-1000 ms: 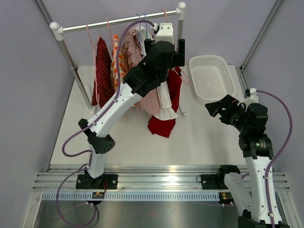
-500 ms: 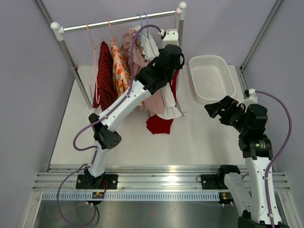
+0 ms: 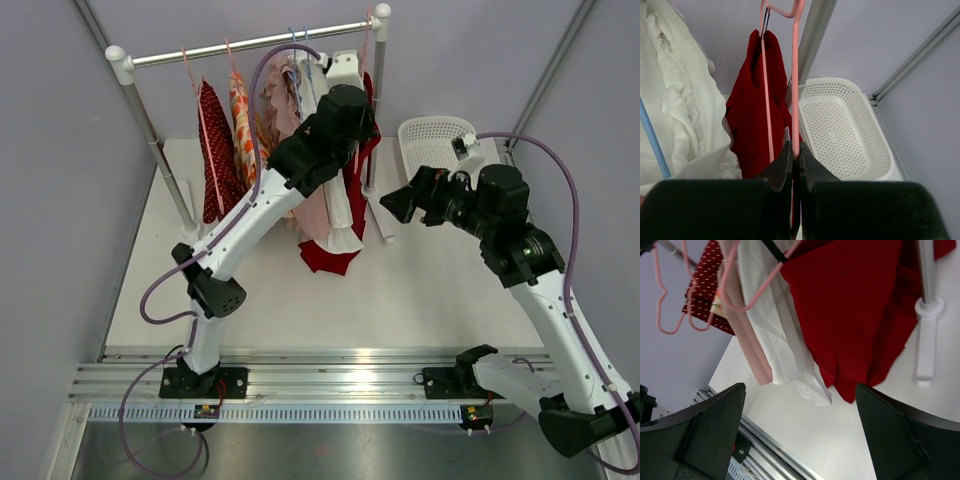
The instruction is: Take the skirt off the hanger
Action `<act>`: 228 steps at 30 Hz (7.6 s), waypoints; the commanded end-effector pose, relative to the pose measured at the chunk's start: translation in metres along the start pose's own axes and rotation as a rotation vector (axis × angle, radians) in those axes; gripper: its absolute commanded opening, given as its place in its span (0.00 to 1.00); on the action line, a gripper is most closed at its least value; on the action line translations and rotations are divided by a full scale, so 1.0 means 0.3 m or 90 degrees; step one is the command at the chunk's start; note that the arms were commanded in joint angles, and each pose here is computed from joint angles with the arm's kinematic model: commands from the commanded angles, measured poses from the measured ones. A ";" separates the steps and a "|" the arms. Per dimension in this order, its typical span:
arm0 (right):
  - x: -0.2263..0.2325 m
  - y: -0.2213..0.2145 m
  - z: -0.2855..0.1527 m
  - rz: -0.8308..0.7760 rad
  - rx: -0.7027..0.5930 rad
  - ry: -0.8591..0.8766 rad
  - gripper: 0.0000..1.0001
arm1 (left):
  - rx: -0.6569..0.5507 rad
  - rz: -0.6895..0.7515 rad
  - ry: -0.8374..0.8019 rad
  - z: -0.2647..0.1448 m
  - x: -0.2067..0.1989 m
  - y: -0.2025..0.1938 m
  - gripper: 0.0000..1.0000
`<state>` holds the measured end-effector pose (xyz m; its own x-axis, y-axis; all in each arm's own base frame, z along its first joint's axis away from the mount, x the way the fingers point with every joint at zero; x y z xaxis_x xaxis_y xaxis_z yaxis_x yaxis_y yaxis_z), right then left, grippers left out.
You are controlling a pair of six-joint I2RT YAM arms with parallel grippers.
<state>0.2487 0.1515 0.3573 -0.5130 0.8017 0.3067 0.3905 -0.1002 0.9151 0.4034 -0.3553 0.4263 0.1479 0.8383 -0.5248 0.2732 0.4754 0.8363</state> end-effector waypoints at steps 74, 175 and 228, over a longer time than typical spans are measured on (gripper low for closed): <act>0.493 -0.148 -0.252 -0.169 -0.012 -0.103 0.00 | -0.231 -0.120 -0.063 -0.296 0.040 0.560 0.00; -0.346 -0.108 -0.128 0.102 -0.060 -0.294 0.99 | -0.102 -0.068 -0.093 -0.191 -0.131 0.222 0.00; -0.272 -0.164 -0.248 0.077 -0.057 -0.291 1.00 | -0.100 -0.039 0.061 -0.253 0.203 0.382 0.65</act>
<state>0.2166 0.0486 0.3042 -0.0669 0.9479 0.3114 0.3606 -0.2680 0.8934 0.3705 -0.2442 0.4804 0.0570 0.8322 -0.5516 0.2095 0.5302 0.8216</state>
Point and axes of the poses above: each gripper's point midway between its finger pads, its own z axis out along the fingers, its own x axis along the line the jaws close on, y = z × x, the point moved 3 cm from there along -z, back along the fingers, and after that the axes turned 15 degrees about -z, right-handed, at the moved point
